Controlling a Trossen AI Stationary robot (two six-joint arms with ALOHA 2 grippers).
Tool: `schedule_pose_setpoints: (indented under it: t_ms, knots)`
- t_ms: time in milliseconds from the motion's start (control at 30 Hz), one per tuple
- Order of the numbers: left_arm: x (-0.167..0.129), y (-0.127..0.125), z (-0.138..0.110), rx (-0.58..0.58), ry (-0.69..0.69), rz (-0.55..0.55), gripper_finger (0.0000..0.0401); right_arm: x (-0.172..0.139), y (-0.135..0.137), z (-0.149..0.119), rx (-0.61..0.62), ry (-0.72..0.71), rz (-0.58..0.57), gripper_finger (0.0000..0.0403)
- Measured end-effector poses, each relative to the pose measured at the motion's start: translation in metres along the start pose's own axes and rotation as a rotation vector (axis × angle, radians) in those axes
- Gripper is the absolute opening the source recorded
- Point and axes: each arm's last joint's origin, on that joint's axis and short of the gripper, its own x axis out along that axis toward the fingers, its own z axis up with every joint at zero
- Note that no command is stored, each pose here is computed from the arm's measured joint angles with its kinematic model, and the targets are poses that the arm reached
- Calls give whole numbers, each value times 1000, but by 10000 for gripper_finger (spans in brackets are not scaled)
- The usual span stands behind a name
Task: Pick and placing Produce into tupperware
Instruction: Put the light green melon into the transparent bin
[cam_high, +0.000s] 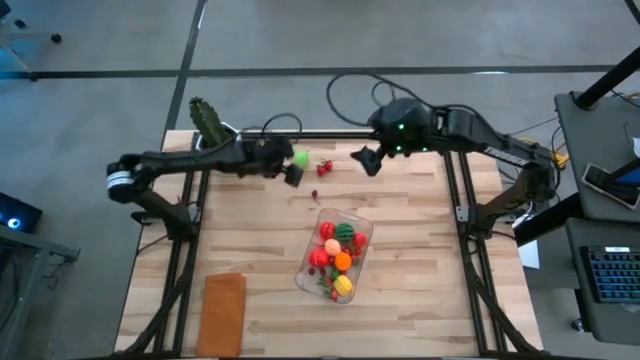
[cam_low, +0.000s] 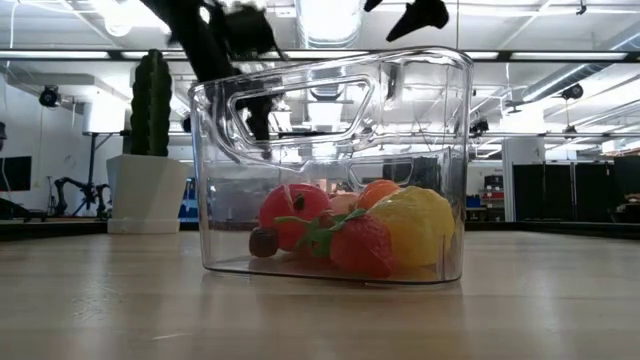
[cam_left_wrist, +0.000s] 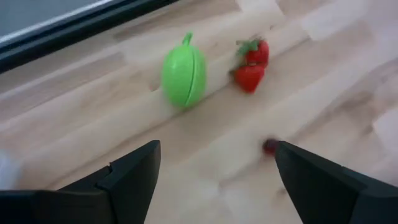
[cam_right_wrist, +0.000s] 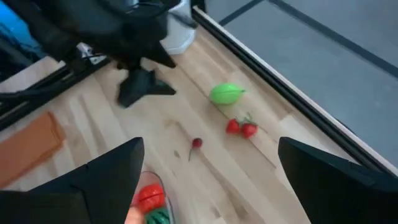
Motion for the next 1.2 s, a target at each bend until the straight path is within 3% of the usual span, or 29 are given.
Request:
schedule_pose_setpoints:
  t_ms: [200,433,767,1200]
  knots:
    - [54,25,23,-13,99,-67,301,-9,-12,1,50,-14,-22,363]
    - [91,30,39,91,137,-53,301,-6,-18,0,68,15,-50,363]
    - [119,29,60,150,148,-41,301,7,-21,1,78,41,-75,363]
    - [129,31,56,173,184,-47,301,9,-25,0,81,60,-91,363]
